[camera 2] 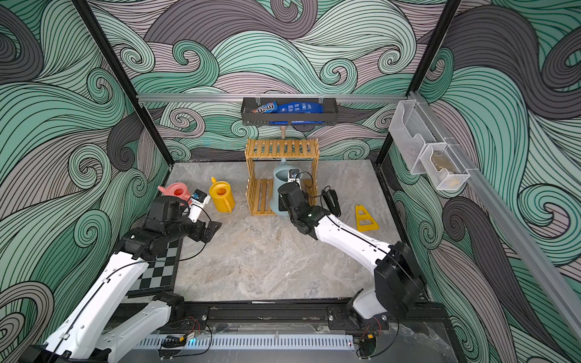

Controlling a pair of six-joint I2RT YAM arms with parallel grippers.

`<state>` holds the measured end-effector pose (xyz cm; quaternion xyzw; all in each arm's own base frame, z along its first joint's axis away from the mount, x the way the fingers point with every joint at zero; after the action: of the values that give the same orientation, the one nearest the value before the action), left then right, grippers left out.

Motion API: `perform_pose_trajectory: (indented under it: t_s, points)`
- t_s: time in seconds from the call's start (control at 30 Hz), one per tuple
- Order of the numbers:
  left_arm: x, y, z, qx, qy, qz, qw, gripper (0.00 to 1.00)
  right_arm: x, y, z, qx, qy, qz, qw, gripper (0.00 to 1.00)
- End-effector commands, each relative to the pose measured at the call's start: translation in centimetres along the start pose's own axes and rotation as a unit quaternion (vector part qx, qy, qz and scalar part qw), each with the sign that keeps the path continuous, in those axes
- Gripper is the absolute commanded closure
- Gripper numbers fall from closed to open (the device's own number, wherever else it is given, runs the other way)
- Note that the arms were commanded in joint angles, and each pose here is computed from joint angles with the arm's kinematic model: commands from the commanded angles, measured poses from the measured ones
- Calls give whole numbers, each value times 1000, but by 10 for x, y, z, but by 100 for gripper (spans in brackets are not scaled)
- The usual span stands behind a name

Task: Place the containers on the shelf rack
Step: 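Place the container on the shelf.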

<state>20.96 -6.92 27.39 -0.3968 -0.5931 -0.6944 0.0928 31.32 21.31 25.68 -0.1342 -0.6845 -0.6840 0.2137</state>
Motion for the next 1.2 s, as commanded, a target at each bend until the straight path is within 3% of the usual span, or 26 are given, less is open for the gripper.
perform_pose_trajectory:
  t_s: [0.0, 0.77, 1.17]
  points:
    - [3, 1, -1, -8, -2, -2, 1000, 1, 3, 23, 6, -19, 2, -59, 998, 100]
    - [4, 1, -3, -14, 3, -3, 1000, 1, -14, 11, 29, 7, -5, -49, 999, 100]
    - [3, 0, -4, -18, 0, -6, 1000, 1, -14, 12, 32, 9, -11, -43, 999, 81]
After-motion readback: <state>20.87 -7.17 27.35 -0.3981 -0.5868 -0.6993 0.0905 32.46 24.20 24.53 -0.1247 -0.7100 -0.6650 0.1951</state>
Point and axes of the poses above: each gripper's point midway between its finger pads, its own x axis back along the fingers, its own z axis along the line the jaws close on, y = z × x, the point moved 8 cm from there along x, back along the fingers, and after that the axes turned 4 degrees about x, right-handed, at the moved point
